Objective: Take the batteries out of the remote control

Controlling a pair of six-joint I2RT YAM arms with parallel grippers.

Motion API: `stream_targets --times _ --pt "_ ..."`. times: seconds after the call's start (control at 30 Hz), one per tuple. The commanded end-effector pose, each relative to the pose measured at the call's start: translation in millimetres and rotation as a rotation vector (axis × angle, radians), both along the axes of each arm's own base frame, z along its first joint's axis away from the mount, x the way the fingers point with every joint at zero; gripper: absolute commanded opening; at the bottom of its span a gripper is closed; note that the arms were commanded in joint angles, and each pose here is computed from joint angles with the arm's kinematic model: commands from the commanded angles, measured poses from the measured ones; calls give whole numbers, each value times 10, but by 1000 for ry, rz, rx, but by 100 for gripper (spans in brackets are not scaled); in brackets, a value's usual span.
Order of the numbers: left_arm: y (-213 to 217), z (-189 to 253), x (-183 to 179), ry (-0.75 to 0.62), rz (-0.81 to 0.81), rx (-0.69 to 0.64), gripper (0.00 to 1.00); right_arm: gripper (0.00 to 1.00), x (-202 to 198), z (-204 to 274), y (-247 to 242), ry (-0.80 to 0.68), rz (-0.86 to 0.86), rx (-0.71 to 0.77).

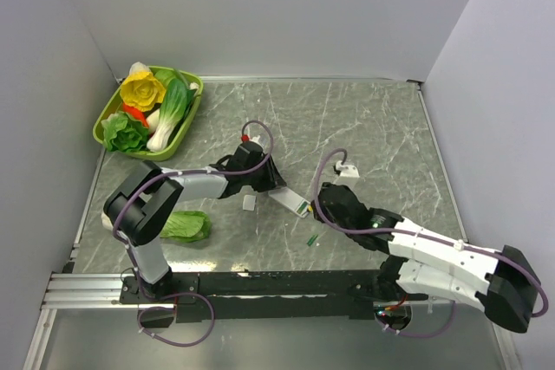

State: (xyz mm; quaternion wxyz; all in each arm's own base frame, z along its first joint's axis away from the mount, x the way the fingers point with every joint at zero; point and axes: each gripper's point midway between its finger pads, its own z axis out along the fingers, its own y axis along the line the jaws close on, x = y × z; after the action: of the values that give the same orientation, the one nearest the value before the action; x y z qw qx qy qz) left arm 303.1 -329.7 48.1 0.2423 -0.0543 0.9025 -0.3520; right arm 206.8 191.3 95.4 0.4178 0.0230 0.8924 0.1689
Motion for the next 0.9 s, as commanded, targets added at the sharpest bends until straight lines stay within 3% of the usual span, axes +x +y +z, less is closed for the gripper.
stream_targets --times 0.0,0.57,0.87 --pt "87 101 -5 -28 -4 45 36 0 -352 -428 -353 137 3 -137" --pt "80 128 -74 -39 -29 35 36 0 76 132 -211 -154 64 -156" --pt "-11 192 -148 -63 -53 62 35 0 201 430 -208 -259 55 -57"
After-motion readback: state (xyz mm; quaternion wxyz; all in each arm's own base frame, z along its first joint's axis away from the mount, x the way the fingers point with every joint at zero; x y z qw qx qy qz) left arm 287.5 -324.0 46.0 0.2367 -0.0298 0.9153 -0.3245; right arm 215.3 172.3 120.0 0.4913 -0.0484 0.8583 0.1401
